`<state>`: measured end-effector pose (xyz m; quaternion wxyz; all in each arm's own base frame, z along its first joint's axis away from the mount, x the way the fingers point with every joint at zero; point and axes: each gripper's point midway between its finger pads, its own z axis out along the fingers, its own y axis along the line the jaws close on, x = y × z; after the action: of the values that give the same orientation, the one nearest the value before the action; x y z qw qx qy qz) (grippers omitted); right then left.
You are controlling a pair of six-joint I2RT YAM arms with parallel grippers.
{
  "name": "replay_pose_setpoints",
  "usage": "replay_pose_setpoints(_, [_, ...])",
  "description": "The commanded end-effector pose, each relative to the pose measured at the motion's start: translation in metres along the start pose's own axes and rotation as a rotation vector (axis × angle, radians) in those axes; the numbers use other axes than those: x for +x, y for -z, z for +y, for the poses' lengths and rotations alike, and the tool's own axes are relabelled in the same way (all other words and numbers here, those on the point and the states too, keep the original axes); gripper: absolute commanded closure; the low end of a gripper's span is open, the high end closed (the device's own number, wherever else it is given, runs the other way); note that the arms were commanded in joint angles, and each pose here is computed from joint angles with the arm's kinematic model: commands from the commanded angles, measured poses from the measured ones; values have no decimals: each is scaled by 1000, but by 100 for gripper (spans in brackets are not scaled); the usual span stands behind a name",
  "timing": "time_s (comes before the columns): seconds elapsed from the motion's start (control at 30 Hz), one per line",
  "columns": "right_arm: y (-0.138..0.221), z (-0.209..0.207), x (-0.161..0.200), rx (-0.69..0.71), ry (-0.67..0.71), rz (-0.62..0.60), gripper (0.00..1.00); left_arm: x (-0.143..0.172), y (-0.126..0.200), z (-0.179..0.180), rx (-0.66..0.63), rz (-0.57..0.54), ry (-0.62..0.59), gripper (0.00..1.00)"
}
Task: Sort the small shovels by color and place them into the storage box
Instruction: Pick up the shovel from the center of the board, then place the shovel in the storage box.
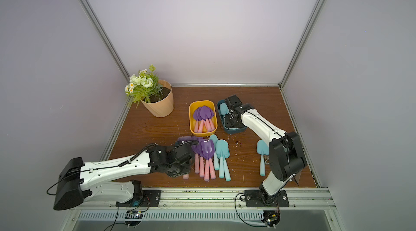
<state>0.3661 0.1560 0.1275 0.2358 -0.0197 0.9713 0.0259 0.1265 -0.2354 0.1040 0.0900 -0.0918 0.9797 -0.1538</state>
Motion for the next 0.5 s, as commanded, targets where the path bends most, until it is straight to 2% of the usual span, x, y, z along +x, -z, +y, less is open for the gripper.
replay_pose_setpoints(0.0, [21, 6, -17, -44, -19, -58, 56, -48, 28, 4, -38, -164, -21, 99])
replay_pose_setpoints(0.2, [35, 0, -26, -20, -9, -111, 56, -136, 65, -24, -18, -320, -37, 99])
replay_pose_setpoints(0.33, [43, -2, -30, -19, -6, -125, 56, -184, 72, -50, -33, -366, -88, 99])
replay_pose_setpoints(0.47, [45, -1, -28, -22, 0, -121, 56, -218, 69, -66, -39, -380, -111, 99])
